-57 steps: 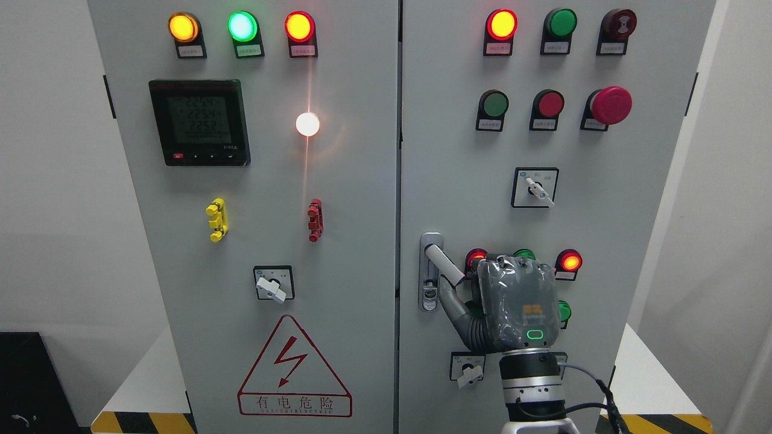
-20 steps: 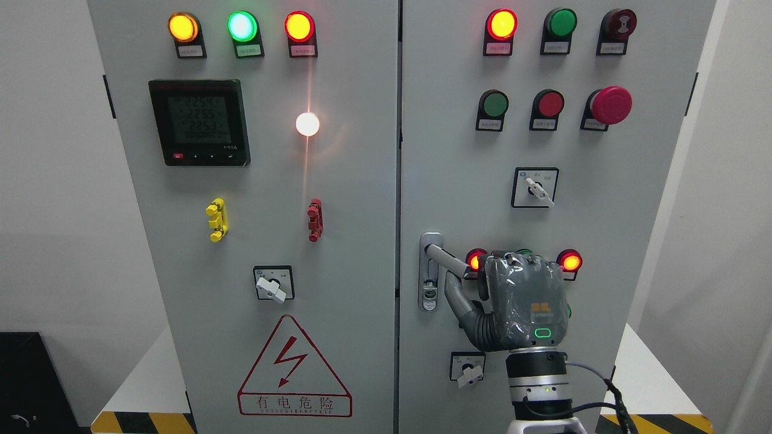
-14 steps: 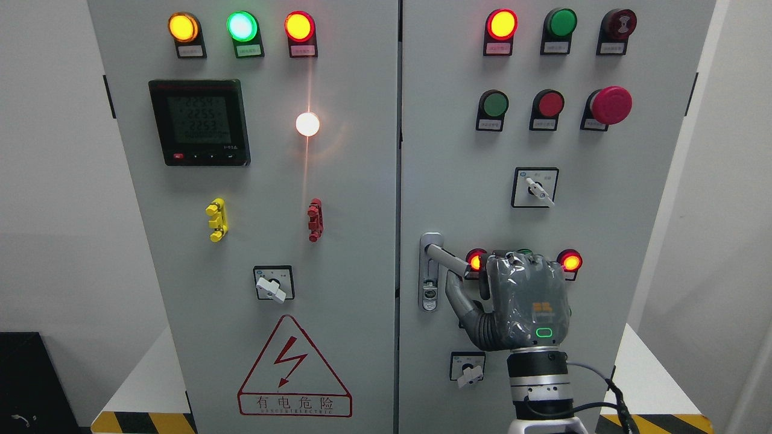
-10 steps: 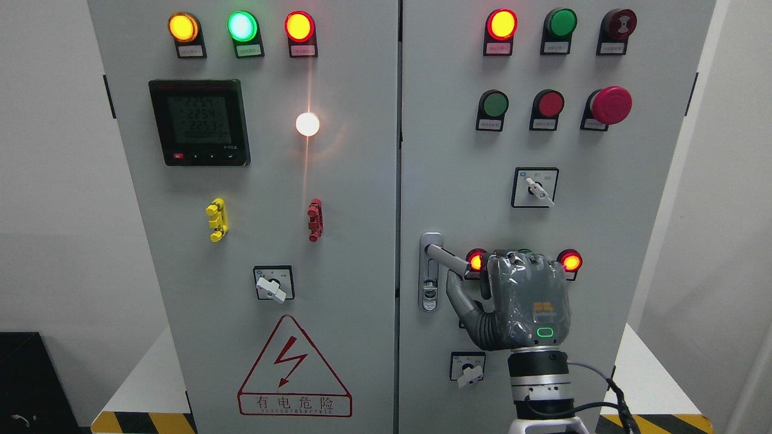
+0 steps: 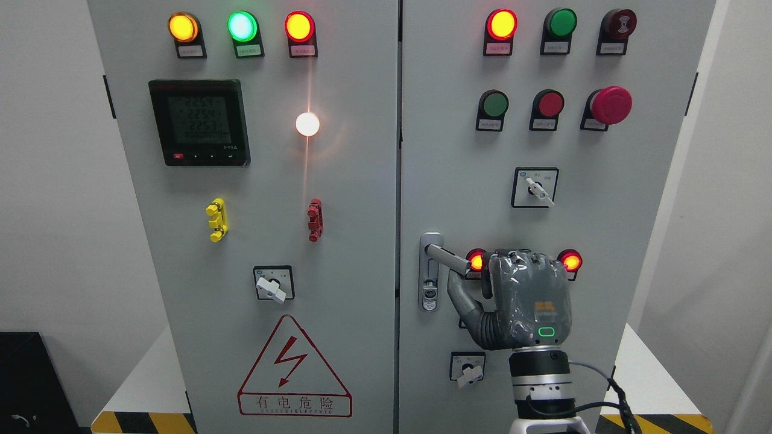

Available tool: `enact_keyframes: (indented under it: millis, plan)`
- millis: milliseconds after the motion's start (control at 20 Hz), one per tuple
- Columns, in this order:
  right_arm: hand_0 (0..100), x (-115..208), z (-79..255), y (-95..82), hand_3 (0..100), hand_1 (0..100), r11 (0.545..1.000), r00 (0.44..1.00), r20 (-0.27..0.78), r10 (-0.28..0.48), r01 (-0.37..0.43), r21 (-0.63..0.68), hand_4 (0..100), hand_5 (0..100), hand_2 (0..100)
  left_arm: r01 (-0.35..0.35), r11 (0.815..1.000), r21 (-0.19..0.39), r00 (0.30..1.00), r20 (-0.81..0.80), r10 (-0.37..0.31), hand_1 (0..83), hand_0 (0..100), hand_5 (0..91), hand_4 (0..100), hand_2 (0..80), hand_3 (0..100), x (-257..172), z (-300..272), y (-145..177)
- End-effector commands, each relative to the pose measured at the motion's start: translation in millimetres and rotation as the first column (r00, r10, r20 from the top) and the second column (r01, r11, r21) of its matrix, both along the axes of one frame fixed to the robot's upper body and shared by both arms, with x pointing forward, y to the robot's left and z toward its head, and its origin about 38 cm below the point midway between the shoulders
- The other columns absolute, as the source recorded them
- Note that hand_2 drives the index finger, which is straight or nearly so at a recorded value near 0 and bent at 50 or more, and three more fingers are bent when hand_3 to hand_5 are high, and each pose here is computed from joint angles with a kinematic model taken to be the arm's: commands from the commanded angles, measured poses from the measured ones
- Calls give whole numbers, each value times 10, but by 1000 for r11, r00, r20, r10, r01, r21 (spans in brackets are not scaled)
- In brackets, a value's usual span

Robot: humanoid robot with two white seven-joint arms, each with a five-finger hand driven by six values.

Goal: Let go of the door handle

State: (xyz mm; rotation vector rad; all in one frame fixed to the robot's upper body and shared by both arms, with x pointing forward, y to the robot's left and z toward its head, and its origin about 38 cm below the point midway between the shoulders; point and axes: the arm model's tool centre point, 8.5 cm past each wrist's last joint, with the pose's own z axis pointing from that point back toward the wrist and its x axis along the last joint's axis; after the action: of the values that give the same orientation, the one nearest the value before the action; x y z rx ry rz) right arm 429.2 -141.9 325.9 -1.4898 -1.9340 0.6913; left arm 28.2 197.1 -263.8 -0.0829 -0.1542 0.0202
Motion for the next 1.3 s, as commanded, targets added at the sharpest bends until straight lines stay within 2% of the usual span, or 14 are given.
enact_keyframes:
  millis: [0,401,1252]
  plan:
    - [521,-3,12,-6,1000,376,1000,1000,3,-2,2,1,1000,1000,937,-1,1000,1,1000,-9,1,556,120,0,0,0,0,-57,-2,8]
    - [520,2,23,-54,1000,376,1000,1000,5,-13,13,5,1000,1000,937,-1,1000,0,1000,-9,1,556,120,0,0,0,0,-57,-2,-2]
    - [524,1,17,-42,1000,370,1000,1000,3,-8,8,5,1000,1000,937,-1,1000,0,1000,-10,1,556,120,0,0,0,0,-63,-2,-1]
